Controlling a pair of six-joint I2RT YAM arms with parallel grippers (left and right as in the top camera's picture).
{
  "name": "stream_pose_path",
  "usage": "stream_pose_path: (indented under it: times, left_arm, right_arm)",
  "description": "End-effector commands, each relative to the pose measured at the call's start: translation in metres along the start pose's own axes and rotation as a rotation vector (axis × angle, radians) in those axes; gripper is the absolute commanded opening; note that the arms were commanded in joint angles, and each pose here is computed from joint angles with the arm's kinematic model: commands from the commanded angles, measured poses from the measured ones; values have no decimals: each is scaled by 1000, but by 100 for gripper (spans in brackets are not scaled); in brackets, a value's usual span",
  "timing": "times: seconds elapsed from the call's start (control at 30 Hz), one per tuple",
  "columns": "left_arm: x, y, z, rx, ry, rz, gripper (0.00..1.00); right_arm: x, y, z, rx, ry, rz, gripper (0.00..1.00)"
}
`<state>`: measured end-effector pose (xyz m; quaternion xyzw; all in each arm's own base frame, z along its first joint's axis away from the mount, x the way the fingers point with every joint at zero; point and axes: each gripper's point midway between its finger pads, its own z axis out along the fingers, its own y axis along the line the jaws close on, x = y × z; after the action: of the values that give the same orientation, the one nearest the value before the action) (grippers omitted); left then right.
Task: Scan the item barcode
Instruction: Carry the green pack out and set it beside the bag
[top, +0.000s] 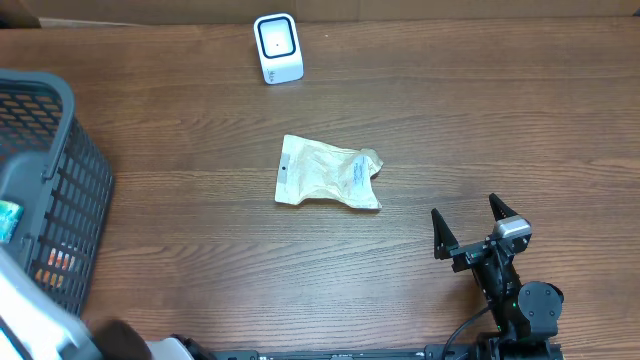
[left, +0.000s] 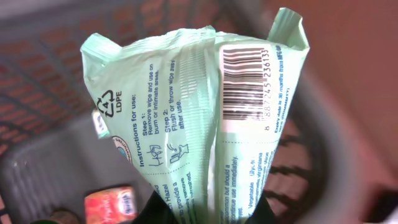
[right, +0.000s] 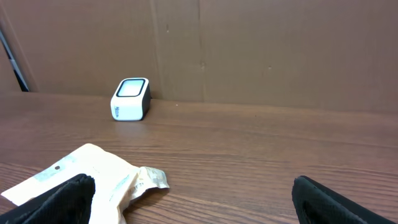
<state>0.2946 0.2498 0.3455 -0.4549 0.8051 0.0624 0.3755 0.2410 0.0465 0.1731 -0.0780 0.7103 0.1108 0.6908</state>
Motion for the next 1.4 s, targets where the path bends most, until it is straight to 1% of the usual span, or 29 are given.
stream_pose_path:
  times: [0.0,0.1,0.2,0.33,0.43,0.5,0.6,0.73,0.83,0.93,1.07,1.1,1.13,1.17,1.2,1.23,1.3,1.37]
  left_arm:
    - [5,-39,-50,186,-48,18,4]
    - [21,-69,-86,291,-70,83,4]
    - [48,-102,-108,389,-42,181,4]
    - [99,-147,-118,482,66,332,4]
    - [147,-174,-109,497,166,467,4]
    - [186,-189,-96,478,245,566,4]
    - [246,-203,-68,429,362,677,4]
    - [321,-208,-28,348,498,786,4]
    - [361,-202,1,266,553,826,4]
    - [394,-194,28,204,592,870,5]
    - [423,-185,51,154,629,914,4]
    - [428,-185,54,146,638,923,6]
    - [431,-185,56,145,641,928,23]
    - [433,-186,57,146,642,931,48]
    - [433,-186,56,147,642,930,80]
    - [432,-189,55,154,640,928,99]
    - [424,-195,49,167,628,920,100]
    - [405,-205,38,181,601,907,99]
  right_arm:
    - [2,-3,0,13,3,4,100]
    - [2,-3,0,13,3,4,100]
    - [2,-3,0,13,3,4,100]
    - [2,-3,0,13,3,4,100]
    - [2,-3,0,13,3,4,100]
    - [2,-3,0,14,3,4,100]
    - [2,-3,0,13,3,4,100]
    - [2,-3,0,13,3,4,100]
    - [2,-3,0,13,3,4,100]
    - [2,-3,0,13,3,4,100]
    - [2,-3,0,13,3,4,100]
    - [2,-3,0,13,3,4,100]
    - [2,-3,0,13,3,4,100]
    - [2,-3,0,13,3,4,100]
    - [2,-3,0,13,3,4,100]
    - [2,-3,0,13,3,4,100]
    - [2,-3,0,13,3,4,100]
    - [2,-3,0,13,3,4,100]
